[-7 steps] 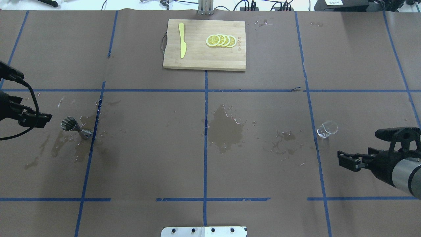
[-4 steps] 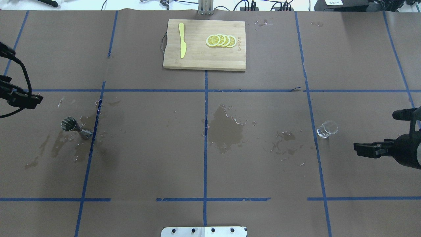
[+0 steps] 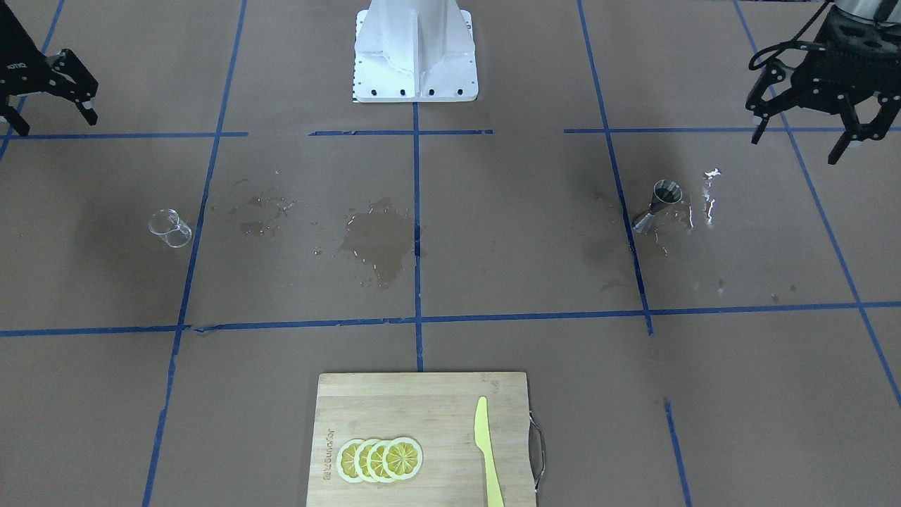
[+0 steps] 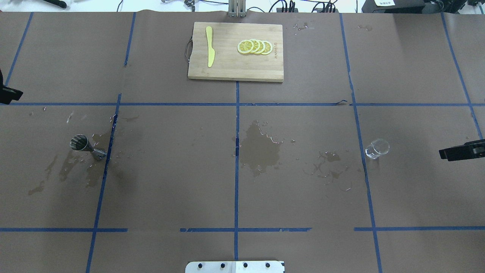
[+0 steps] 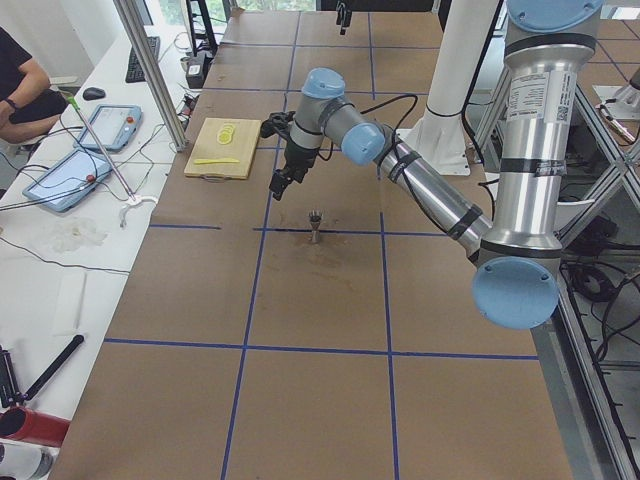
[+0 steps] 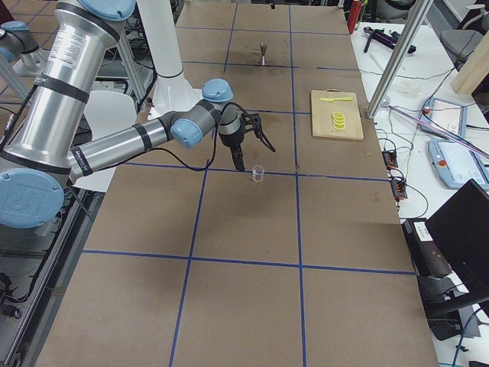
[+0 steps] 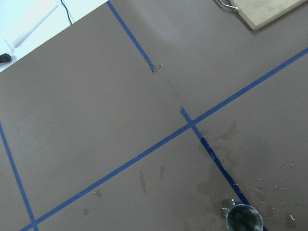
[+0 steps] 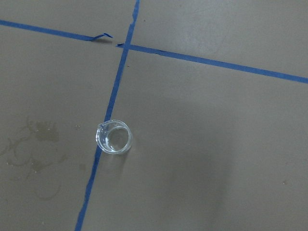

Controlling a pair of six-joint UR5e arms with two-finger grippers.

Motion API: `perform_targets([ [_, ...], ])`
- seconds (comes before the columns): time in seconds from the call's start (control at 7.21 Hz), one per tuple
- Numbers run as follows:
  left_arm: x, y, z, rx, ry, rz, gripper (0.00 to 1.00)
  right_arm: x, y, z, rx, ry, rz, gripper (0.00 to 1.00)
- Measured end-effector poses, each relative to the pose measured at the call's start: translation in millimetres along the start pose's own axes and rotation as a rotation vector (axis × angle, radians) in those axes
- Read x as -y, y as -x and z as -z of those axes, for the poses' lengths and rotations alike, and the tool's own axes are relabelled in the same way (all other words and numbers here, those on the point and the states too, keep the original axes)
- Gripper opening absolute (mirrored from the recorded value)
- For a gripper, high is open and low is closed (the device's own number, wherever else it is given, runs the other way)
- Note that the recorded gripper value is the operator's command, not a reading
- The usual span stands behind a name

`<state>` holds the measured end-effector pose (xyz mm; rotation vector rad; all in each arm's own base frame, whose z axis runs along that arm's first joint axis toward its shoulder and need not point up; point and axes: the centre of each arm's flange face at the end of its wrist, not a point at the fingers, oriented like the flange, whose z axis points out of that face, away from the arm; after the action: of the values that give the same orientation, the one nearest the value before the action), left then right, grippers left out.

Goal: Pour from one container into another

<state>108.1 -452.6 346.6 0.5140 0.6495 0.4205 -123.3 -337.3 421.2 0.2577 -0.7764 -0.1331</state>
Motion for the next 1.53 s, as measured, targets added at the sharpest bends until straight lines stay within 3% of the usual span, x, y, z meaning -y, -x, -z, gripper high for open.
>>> perform_targets([
  [0.55, 0, 116, -23, -0.086, 0.050, 0.003, 1.00, 37, -92, 22, -0.058, 0.098, 0.153, 1.00],
  [0.83, -7, 164, -32, -0.084, 0.066, 0.025, 1.00, 46, -187, 13, 0.010, 0.128, 0.164, 1.00],
  [1.25, -47, 242, -59, -0.151, 0.107, 0.090, 1.00, 38, -300, 2, 0.079, 0.114, 0.056, 1.00],
  [1.53, -95, 273, -83, -0.168, 0.158, 0.156, 1.00, 27, -324, 10, 0.089, 0.087, -0.008, 1.00],
])
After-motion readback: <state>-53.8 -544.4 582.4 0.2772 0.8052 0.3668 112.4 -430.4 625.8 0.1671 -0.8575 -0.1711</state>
